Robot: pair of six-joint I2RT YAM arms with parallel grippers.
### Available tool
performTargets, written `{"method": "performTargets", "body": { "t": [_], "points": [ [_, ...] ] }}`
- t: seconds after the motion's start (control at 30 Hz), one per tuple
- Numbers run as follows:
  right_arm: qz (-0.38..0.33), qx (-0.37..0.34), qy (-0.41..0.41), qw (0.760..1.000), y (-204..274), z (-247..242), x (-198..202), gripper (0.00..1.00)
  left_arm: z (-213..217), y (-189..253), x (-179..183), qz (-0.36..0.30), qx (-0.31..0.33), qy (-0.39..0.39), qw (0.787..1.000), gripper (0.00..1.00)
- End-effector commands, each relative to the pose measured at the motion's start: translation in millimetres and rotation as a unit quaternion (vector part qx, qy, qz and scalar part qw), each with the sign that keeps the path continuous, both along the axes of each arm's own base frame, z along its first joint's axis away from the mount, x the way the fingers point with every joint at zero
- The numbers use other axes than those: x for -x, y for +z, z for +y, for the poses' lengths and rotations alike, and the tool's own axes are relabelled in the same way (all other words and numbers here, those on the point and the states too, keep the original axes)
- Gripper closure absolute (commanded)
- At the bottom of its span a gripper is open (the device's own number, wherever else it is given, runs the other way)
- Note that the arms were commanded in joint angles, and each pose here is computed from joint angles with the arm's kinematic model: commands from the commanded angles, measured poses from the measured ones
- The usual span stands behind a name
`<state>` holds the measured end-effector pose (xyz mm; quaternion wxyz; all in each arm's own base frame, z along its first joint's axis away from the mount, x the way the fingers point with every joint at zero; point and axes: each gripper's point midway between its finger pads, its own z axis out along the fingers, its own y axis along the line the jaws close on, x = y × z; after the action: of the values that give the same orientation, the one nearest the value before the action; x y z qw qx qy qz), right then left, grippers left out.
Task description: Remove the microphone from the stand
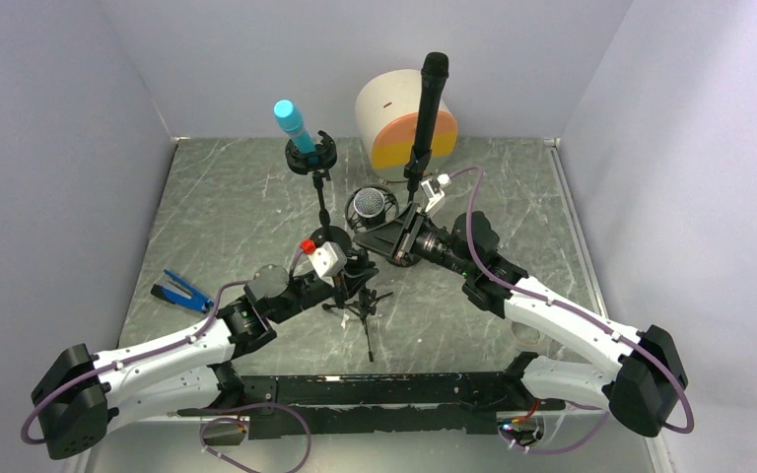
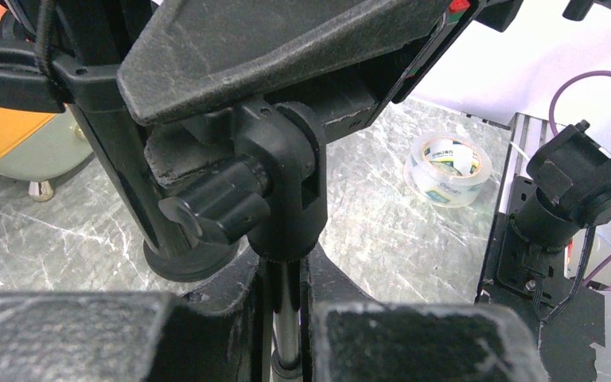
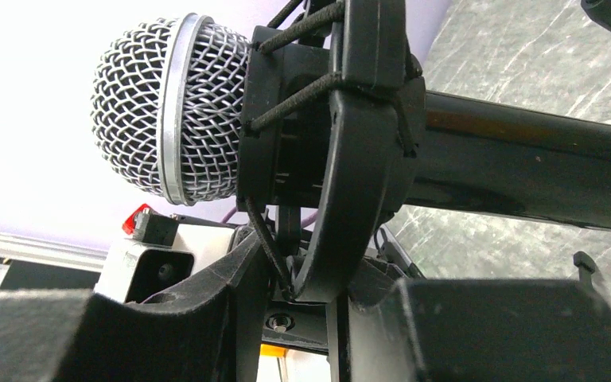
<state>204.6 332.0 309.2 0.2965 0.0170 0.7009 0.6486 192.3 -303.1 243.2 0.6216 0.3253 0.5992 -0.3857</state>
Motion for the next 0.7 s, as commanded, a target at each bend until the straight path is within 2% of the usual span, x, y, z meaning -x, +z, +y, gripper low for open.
{"method": "performTargets", "body": {
  "t": [0.0,0.27,0.43,0.47,0.6,0.67],
  "points": [
    [-0.067,-0.01,0.046,0.997,27.4,4.1,16.4,0.68,5.8,-9.9,-6.8,-0.001,-0.006,0.024,1.0,0.89],
    [-0.094,0.008,0.053,0.994,39.1,10.8,10.5,0.68,4.4,17.3,-19.6,-0.042,0.016,0.048,0.998,0.96],
    [-0.082,0.015,0.05,0.995,30.5,13.4,6.7,0.68,5.5,6.2,-22.2,-0.034,0.004,0.055,0.998,0.95],
    [-0.073,0.018,0.046,0.996,24.1,13.1,5.5,0.68,5.2,1.6,-21.0,-0.03,0.001,0.053,0.998,0.94],
    [-0.039,0.022,0.022,0.999,-1.4,7.5,0.2,0.68,3.8,-14.1,-13.3,-0.003,-0.006,0.035,0.999,0.77],
    [-0.021,0.015,0.01,1.0,-12.2,3.8,-3.3,0.68,4.8,-17.7,-11.5,0.005,-0.006,0.034,0.999,0.73]
  ]
}}
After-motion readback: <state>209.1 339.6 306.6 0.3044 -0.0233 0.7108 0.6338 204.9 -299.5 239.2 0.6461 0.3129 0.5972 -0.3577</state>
